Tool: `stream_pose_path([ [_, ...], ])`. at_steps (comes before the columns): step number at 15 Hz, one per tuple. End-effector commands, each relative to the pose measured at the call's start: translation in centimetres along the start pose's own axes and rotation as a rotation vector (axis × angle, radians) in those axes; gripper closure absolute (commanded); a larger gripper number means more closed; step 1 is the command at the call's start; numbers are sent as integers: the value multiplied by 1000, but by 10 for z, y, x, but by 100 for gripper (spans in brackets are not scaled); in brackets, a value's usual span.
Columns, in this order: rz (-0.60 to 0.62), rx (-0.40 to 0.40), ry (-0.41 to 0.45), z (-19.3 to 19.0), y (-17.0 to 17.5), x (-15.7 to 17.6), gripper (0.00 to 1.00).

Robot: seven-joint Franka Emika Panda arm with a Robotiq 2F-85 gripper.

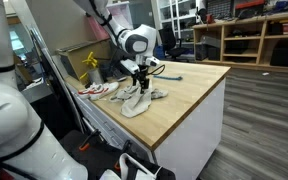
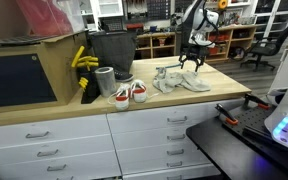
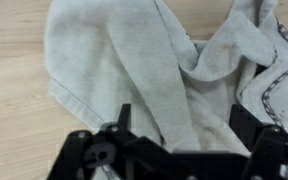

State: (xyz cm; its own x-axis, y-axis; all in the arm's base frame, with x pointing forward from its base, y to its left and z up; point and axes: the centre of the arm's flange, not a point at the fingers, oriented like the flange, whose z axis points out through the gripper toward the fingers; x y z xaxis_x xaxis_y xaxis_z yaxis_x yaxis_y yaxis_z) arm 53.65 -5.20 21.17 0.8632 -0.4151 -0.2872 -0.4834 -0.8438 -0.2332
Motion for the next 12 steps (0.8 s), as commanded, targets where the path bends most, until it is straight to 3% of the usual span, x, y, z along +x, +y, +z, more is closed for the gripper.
stream_pose_path([
  [1,14,-72,-78,-7,5,0,0],
  [4,36,-105,-108,5,15,4,0],
  [12,100,-132,-63,52,61,-11,0],
])
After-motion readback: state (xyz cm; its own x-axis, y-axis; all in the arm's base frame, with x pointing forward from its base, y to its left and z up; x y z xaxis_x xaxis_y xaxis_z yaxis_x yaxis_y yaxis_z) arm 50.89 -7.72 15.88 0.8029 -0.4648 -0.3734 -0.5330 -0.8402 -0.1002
